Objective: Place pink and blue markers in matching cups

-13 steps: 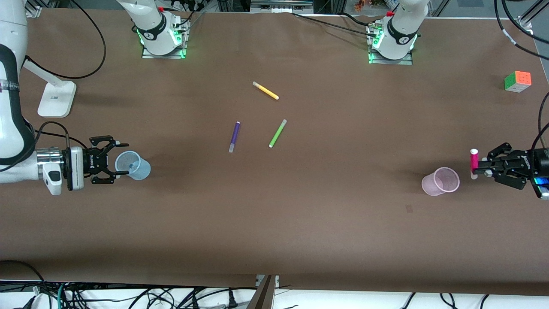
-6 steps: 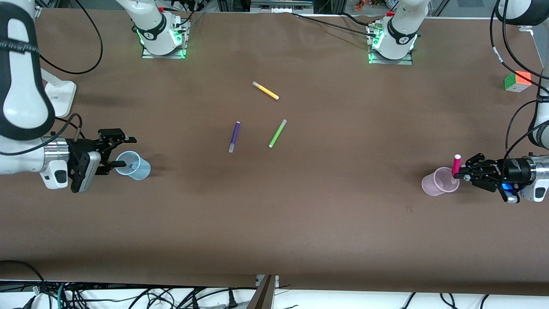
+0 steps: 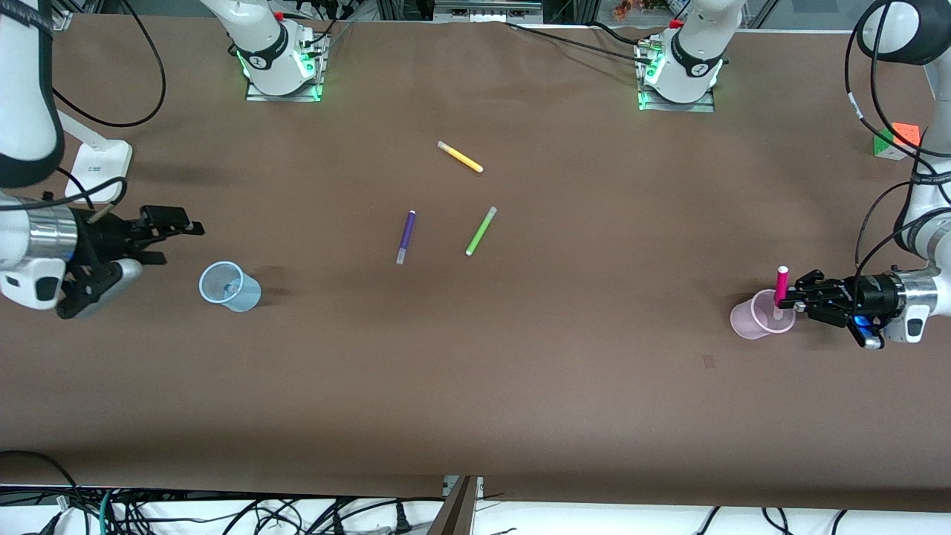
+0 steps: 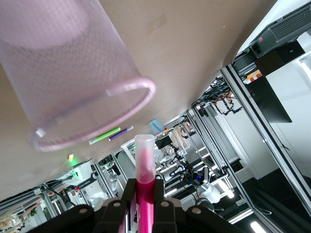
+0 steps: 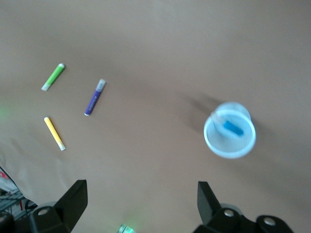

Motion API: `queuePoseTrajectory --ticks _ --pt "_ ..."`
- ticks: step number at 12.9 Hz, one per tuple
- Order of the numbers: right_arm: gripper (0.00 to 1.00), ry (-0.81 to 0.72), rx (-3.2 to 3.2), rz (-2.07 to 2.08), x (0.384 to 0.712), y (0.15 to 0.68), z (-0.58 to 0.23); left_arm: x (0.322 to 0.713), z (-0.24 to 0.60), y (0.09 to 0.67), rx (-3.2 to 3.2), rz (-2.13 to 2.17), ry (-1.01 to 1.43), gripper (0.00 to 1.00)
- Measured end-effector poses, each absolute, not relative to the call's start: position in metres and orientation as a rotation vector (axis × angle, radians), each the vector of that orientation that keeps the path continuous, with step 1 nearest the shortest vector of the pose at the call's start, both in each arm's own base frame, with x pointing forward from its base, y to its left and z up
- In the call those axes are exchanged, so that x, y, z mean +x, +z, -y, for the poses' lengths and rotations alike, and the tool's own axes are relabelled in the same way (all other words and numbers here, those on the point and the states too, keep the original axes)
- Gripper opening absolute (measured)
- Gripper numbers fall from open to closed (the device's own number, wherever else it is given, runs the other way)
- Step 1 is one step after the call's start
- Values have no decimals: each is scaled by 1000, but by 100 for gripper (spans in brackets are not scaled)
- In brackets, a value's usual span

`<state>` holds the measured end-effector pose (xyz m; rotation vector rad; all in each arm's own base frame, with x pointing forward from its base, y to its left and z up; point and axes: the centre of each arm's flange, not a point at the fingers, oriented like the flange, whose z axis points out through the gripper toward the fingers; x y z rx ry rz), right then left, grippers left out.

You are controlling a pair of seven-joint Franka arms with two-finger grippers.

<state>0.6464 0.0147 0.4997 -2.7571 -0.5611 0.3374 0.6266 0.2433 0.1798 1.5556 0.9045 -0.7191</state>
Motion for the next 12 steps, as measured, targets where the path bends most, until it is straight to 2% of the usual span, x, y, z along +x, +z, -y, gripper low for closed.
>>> queuePoseTrajectory --ticks 3,7,8,9,10,12 --pt "100 405 -2892 307 632 529 -21 622 -249 172 1552 -912 -715 18" --pt "100 476 -2982 110 620 541 -21 619 -253 164 1543 -924 -719 18" --pt "100 503 -2992 105 618 540 -22 618 -253 162 1542 -921 -719 24" --pt "100 522 -3000 107 617 540 -22 618 -253 160 1545 -910 -711 35" --pt "100 530 -3004 112 616 539 -24 617 -254 159 1550 -896 -697 55" --pt "100 530 -3008 114 616 540 -25 617 -255 160 1553 -891 -689 75"
